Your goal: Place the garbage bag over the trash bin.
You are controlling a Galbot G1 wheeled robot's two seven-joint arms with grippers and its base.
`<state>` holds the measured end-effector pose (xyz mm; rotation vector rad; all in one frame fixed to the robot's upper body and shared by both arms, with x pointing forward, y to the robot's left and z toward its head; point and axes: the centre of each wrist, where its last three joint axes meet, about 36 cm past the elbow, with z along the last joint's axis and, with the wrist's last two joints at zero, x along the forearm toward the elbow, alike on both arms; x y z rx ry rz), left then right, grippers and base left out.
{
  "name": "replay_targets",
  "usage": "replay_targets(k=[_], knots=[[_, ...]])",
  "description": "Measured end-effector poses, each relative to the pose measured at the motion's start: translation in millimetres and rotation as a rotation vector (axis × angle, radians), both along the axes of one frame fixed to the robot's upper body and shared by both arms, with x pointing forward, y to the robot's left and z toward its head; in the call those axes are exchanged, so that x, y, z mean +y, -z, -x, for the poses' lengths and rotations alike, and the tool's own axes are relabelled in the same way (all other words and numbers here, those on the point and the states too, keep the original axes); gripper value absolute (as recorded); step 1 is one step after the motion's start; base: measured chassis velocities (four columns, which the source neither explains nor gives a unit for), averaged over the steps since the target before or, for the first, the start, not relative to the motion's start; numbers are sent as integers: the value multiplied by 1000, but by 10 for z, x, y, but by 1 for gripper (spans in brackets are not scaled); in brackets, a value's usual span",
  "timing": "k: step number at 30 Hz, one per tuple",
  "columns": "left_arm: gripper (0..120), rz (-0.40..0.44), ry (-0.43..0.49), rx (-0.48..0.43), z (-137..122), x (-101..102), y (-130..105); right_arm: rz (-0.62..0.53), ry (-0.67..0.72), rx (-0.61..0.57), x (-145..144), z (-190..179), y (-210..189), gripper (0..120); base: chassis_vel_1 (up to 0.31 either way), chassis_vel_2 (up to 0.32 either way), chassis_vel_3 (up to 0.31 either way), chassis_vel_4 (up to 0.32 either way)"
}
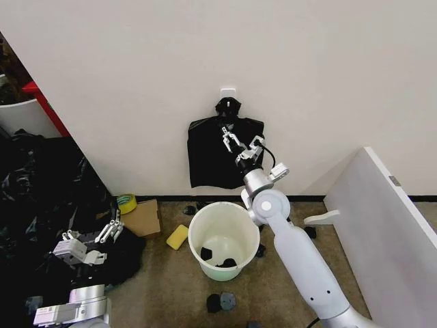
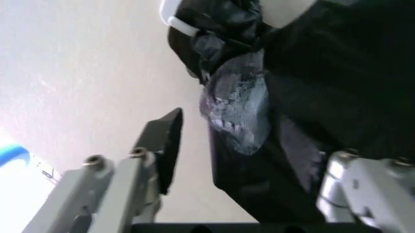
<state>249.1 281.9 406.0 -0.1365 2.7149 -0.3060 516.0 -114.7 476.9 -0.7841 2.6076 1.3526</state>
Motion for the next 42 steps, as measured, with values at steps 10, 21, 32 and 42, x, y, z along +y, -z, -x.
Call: replay_targets(k=[10,21,32,42], knots=[[100,-5,-33,14,11,21,5,8,11,-33,49,7,-3,11,0,0,0,0],[100,0,-47,16,-18,-3,24,61,8,-76,-87,311,227,0,0,0,0,0],[100,0,-44,10,-90,4,48,234,-98,-164,-220,1002,733,0,0,0,0,0],[100,4,-30,5,-127,-57,62,390,-191,-305,-301,1218,1144,0,0,0,0,0]])
